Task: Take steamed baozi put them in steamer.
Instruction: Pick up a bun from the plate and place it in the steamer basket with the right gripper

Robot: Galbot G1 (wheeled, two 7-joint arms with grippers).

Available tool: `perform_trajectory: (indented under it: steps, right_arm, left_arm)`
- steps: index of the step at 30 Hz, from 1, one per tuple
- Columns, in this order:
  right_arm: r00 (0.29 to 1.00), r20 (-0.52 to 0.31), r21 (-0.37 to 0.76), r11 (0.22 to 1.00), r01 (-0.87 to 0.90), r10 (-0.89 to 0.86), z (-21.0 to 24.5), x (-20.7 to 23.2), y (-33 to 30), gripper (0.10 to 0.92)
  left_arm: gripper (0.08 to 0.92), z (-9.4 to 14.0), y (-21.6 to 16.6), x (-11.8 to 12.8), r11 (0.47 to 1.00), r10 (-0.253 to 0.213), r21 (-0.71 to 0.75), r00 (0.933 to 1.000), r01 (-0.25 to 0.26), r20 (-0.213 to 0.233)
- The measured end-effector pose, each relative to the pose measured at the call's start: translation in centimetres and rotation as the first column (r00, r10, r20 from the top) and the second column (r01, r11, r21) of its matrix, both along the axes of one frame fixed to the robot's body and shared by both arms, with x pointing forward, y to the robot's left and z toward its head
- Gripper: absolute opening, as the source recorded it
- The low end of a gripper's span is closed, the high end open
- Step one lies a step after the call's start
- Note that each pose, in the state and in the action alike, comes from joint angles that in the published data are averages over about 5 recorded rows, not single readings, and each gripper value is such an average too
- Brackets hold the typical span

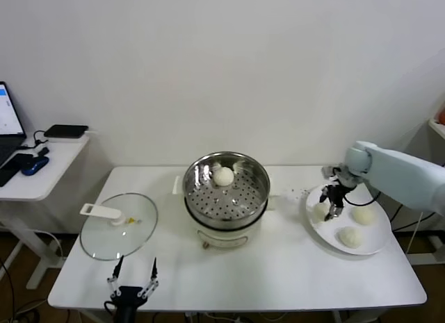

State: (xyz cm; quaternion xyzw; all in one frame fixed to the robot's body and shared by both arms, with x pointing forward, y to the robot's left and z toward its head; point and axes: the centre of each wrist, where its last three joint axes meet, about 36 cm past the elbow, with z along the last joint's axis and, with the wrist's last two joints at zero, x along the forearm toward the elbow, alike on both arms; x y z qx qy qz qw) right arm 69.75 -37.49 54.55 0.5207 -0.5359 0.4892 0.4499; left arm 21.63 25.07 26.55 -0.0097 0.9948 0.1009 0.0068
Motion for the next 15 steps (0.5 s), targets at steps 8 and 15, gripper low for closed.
perform_trajectory:
  steps: [8,15]
  right_arm:
    - [0.998,0.032,0.075,0.996,-0.047,0.045,9.6,-0.2,5.0,0.662]
    - [0.996,0.069,0.141,0.987,-0.072,0.063,15.9,-0.6,10.4,0.662]
  left_arm:
    - [0.823,0.3,-0.2,0.0,1.0,-0.014,0.001,0.9999,0.014,0.004]
    - [0.823,0.5,-0.4,0.2,1.0,-0.028,0.002,0.9996,0.028,0.01]
